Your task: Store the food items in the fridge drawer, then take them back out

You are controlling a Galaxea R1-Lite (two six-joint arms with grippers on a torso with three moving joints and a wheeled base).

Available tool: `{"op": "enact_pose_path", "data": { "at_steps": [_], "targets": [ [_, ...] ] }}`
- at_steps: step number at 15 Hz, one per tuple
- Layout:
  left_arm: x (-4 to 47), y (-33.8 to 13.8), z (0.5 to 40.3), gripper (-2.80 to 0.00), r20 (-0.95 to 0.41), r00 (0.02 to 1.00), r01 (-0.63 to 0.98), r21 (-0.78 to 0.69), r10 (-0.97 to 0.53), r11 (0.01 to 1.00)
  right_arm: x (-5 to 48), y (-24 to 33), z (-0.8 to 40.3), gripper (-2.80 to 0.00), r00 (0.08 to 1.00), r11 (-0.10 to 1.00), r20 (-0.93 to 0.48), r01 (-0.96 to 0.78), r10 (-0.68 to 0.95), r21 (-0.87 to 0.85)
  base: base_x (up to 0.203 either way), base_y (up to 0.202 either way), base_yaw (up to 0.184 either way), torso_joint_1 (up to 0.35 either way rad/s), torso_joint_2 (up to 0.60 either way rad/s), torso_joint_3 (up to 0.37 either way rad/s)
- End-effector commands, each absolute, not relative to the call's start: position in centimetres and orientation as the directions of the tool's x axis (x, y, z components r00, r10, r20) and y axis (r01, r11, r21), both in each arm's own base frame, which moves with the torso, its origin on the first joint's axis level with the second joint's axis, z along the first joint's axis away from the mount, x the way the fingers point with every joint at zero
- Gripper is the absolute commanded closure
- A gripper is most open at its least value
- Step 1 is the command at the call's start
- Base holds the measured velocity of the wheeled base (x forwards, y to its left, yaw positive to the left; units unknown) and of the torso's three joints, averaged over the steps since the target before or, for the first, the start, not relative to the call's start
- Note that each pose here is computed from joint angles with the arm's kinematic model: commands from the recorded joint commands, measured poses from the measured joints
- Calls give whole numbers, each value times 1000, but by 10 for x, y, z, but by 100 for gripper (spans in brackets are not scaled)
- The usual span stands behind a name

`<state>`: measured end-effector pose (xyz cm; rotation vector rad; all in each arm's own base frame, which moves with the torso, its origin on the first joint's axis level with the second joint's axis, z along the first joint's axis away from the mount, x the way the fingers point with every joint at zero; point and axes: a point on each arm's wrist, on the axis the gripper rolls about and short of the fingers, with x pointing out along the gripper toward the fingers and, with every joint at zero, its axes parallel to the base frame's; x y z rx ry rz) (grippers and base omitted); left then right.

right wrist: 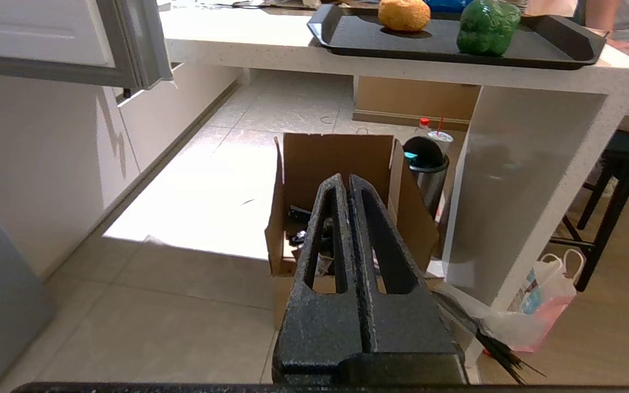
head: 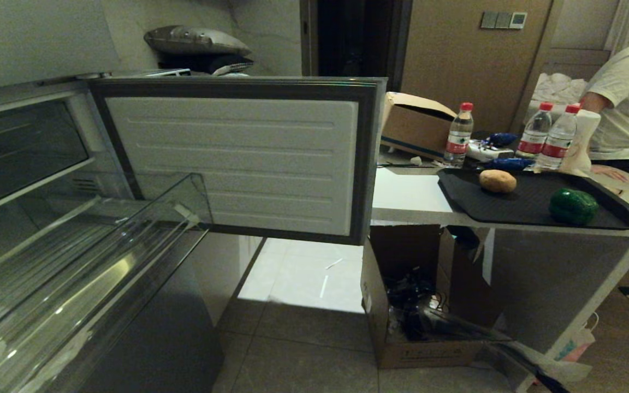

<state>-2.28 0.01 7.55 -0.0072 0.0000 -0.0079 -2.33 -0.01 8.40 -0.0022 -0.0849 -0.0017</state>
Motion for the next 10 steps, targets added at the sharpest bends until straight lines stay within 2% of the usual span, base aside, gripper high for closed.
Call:
{"op": "enact_pose_path", "data": {
  "at_steps": [1,10],
  "targets": [
    [-23,0,76,0,-2,1000,8,-8,-8,1000,-21,0,76,0,998,1000,55,2,-2,-1,0,0,0,0,0,0],
    [-23,0,75,0,-1,1000,8,-6,-8,1000,-21,0,76,0,998,1000,55,2,-2,0,0,0,0,0,0,0]
  ]
}}
